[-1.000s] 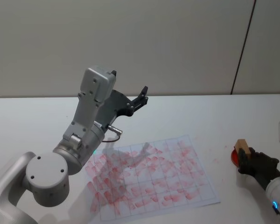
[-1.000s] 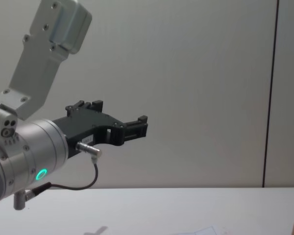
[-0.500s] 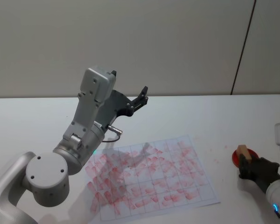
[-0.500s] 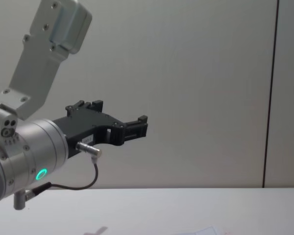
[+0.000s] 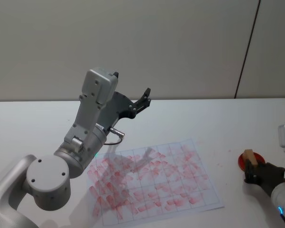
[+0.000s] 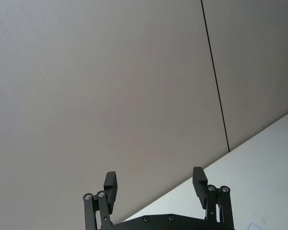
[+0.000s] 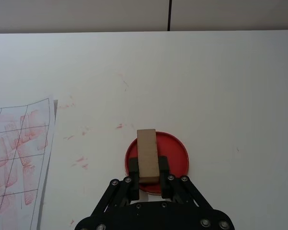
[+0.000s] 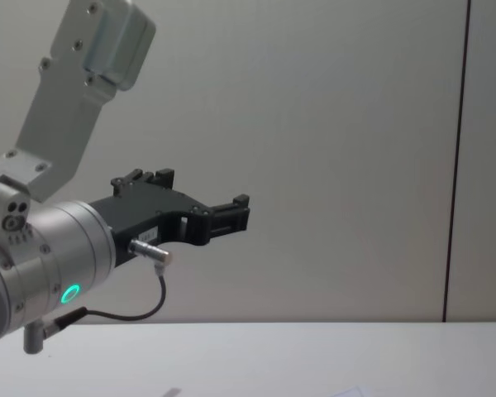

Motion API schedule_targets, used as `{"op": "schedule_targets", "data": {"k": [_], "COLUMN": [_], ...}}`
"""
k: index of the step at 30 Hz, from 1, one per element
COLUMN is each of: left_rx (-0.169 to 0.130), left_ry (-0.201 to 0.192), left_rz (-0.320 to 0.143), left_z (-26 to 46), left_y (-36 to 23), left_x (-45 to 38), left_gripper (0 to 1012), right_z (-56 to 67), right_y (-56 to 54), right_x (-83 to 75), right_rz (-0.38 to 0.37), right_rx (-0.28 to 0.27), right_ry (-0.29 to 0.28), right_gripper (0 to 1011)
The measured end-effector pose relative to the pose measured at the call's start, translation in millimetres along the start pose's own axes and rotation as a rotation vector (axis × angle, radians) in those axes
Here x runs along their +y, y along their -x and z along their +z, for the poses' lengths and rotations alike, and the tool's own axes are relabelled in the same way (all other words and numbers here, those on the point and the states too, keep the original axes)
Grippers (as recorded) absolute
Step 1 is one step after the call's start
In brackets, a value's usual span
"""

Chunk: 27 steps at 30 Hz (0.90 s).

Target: Use the one hand to pick up the stamp and affix it onto the A4 paper.

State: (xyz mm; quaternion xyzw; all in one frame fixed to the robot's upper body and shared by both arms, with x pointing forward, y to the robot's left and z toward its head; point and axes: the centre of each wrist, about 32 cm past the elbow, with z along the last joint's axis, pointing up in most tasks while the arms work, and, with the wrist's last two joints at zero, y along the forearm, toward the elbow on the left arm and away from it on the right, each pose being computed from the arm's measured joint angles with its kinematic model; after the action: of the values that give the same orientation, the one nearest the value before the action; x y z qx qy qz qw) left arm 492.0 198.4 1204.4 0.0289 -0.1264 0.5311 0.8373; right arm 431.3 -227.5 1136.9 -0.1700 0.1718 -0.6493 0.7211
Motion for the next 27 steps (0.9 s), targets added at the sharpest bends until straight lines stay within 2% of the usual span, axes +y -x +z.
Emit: {"op": "schedule_targets", "data": {"k": [12,17,22,27], "left_rx": [0.0,0.0,0.0,0.0], "left_ry": [0.0,0.0,0.0,0.0], "left_rz": [0.0,0.0,0.0,0.0], "left_z": [0.0,0.0,0.0,0.0], "left_y": [0.0,0.0,0.0,0.0], "left_x": [0.0,0.0,0.0,0.0], "left_gripper": [1001,1002,1001,1001], "right_z": [2.8,7.0,20.2,28.3], "right_y": [0.5,1.3,4.5,9.3], "right_x": [-1.4,-4.6,-9.9,-11.4], "right_rz": [-0.005,0.0,0.036,0.078], "right_rx": [-0.008,-0.015,-0.029,-0.044], "right_ry": [-0.005,-0.035,-0.106,-0.142], "right_gripper": [216,216,216,216]}}
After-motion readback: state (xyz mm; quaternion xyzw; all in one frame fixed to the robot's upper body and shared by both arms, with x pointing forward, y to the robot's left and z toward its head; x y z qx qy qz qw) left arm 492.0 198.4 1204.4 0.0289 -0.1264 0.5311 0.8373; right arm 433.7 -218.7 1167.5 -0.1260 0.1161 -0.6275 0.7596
